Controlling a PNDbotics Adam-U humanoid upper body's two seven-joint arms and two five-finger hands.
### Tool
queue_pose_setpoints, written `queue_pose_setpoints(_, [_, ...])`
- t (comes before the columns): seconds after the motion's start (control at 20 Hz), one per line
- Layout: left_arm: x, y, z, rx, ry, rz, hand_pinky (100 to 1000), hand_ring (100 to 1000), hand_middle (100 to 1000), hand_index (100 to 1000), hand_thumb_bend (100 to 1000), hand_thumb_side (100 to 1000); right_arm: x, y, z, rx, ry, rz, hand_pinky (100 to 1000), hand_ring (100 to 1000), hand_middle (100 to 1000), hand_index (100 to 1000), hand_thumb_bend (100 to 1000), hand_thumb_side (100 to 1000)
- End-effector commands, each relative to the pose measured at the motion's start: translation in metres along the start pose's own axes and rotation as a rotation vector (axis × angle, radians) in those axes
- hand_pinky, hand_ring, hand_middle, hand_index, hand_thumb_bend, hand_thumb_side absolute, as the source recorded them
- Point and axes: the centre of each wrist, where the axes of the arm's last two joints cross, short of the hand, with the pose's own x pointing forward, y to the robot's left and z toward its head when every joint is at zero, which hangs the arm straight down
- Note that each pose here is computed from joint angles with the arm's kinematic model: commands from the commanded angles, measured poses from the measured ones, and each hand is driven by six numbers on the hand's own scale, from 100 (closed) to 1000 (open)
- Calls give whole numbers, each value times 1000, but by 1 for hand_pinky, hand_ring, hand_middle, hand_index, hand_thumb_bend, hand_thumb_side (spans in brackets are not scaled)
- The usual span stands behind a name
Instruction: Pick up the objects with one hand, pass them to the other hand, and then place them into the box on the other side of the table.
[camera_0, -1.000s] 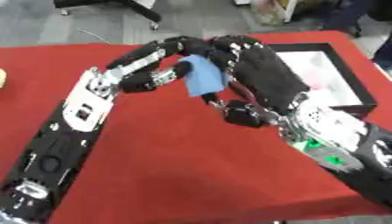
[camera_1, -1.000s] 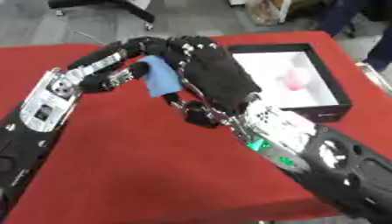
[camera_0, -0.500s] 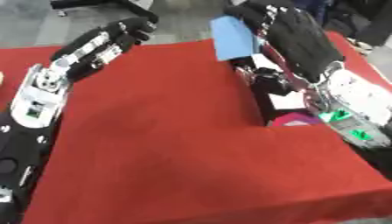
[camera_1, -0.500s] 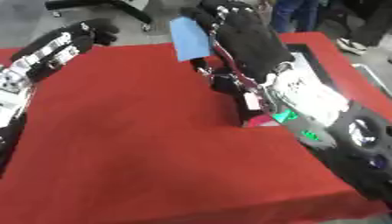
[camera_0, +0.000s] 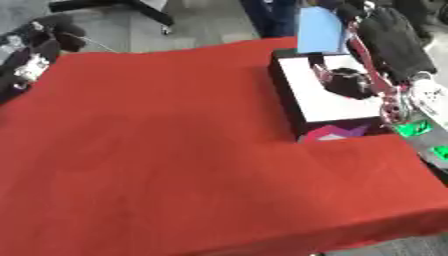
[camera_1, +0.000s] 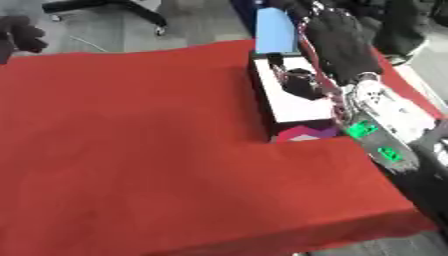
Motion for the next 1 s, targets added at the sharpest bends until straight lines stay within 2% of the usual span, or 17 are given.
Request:
queue_pose_setpoints(0.05, [34,23,14,-42,-109,-16,778,727,723,874,100,728,-17,-1,-17,-3,323,-8,520,849,225,880,100,207])
queue_pose_setpoints(0.2, [49,19,27,4,-103,55,767,711,705,827,100,711,-49,32,-34,41,554,-34,534,875,281,895,100,238])
queue_pose_setpoints(0.25, [53,17,29,12,-103,65,766,707,700,808,100,697,-61,42,-38,50,630,-40,542,889,332,903,100,295])
queue_pose_setpoints(0.35, [60,15,32,27,-101,75,762,700,692,791,100,677,-81,58,-42,58,764,-50,553,902,393,911,100,350])
queue_pose_setpoints(0.4, [63,14,33,37,-107,77,761,698,690,786,100,671,-90,65,-43,60,822,-53,559,908,424,917,100,366])
queue_pose_setpoints(0.45, [66,13,34,47,-110,80,758,694,686,778,100,664,-96,70,-42,61,867,-54,582,925,501,932,100,368])
queue_pose_setpoints(0.55, [70,12,37,65,-112,83,757,690,681,768,100,654,-107,79,-38,68,938,-43,617,944,607,949,100,461])
queue_pose_setpoints(0.6, [72,12,38,72,-111,83,757,690,681,766,100,651,-111,82,-36,73,960,-33,632,951,651,956,100,507])
queue_pose_setpoints(0.65, [74,11,39,76,-109,83,757,689,679,755,100,643,-115,85,-35,75,971,-21,682,978,760,964,100,653])
queue_pose_setpoints(0.7, [75,11,40,79,-107,84,756,689,679,753,100,642,-117,86,-34,71,973,-6,703,988,799,969,100,685])
queue_pose_setpoints(0.8, [76,10,42,82,-98,84,756,688,677,738,100,632,-119,87,-32,56,956,27,763,1000,886,981,119,720])
queue_pose_setpoints(0.85, [76,10,42,83,-93,83,756,687,676,727,100,624,-118,85,-31,42,935,44,787,1000,915,988,175,724])
queue_pose_setpoints(0.9, [75,9,43,83,-87,83,756,687,675,720,100,619,-115,83,-30,23,904,64,801,1000,929,992,205,724])
queue_pose_setpoints(1.0, [75,9,44,84,-80,81,756,687,675,720,100,619,-112,80,-28,-2,865,86,801,1000,929,992,205,724])
